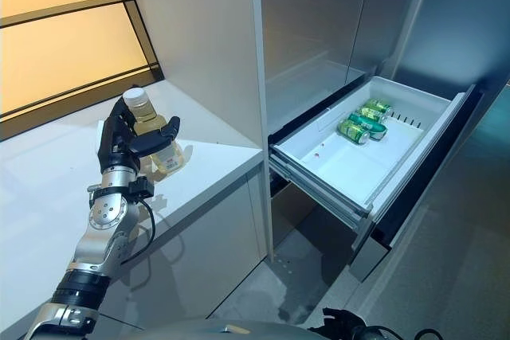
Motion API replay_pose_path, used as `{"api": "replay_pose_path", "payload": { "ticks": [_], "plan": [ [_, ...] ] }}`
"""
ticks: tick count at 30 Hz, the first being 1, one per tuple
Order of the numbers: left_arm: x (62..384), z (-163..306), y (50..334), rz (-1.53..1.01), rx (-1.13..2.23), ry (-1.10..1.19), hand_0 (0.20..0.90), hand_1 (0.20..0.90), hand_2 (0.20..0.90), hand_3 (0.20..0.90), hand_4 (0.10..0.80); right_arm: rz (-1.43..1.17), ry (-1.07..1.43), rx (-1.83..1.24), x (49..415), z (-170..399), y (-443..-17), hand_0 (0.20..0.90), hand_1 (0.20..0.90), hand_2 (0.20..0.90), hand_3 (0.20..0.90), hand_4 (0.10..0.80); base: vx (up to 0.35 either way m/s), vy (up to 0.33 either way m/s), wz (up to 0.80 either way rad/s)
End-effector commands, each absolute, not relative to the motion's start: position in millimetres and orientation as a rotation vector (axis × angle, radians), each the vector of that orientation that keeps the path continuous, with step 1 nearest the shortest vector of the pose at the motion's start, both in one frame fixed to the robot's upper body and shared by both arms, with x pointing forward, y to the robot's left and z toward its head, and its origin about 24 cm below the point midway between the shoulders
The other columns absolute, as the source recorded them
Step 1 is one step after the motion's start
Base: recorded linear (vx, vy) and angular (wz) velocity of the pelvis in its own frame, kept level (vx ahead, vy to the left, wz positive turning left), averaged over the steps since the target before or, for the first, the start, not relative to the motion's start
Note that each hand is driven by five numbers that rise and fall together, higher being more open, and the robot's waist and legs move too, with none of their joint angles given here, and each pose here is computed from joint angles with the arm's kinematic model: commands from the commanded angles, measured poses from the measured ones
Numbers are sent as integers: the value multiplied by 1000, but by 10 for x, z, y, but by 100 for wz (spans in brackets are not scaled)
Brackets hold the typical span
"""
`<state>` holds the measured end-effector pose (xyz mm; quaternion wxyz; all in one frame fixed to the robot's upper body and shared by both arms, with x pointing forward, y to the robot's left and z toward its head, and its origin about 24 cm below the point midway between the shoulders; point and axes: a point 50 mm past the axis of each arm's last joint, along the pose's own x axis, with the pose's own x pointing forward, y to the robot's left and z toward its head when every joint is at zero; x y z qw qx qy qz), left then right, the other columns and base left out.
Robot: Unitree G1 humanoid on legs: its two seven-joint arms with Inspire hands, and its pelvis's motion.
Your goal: Put drinks into fridge and close the fridge
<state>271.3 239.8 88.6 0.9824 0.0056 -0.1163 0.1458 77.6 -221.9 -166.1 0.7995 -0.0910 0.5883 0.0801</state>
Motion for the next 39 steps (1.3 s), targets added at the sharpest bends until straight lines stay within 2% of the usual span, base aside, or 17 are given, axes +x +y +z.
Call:
{"api": "replay_pose_path", "payload": {
  "ticks": [1, 13, 20, 23, 28, 32, 36, 39],
  "plan": [
    [2798, 1342, 2348, 285, 27, -480, 300, 300, 300, 200, 100, 224, 1318, -219, 678, -1683, -2224, 900, 900, 900, 900, 800, 0, 0, 0],
    [2776, 1389, 2356, 254, 55, -504, 300, 300, 300, 200, 100, 234, 1301, -204, 799, -1693, -2053, 900, 900, 900, 900, 800, -11, -19, 0],
    [2775, 1539, 2339, 77, -425, -584, 300, 300, 300, 200, 100, 225, 1207, -167, 1014, -1626, -2047, 900, 900, 900, 900, 800, -13, -18, -1],
    [2748, 1600, 2200, -85, -746, -651, 300, 300, 300, 200, 100, 211, 1078, -100, 1284, -1517, -2007, 900, 900, 900, 900, 800, 0, 0, 0],
    [2734, 1741, 2005, -311, -1020, -755, 300, 300, 300, 200, 100, 243, 807, -33, 1680, -1289, -1885, 900, 900, 900, 900, 800, 0, 0, 0],
    [2703, 1809, 1900, -433, -1173, -808, 300, 300, 300, 200, 100, 294, 632, 70, 2048, -935, -1576, 900, 900, 900, 900, 800, 0, 0, 0],
    [2651, 1819, 1851, -499, -1248, -830, 300, 300, 300, 200, 100, 376, 485, 91, 2207, -609, -1394, 900, 900, 900, 900, 800, -5, -4, 1],
    [2593, 1828, 1799, -533, -1239, -842, 300, 300, 300, 200, 100, 461, 286, 82, 2370, -167, -1293, 900, 900, 900, 900, 800, -10, -8, 0]
  ]
}}
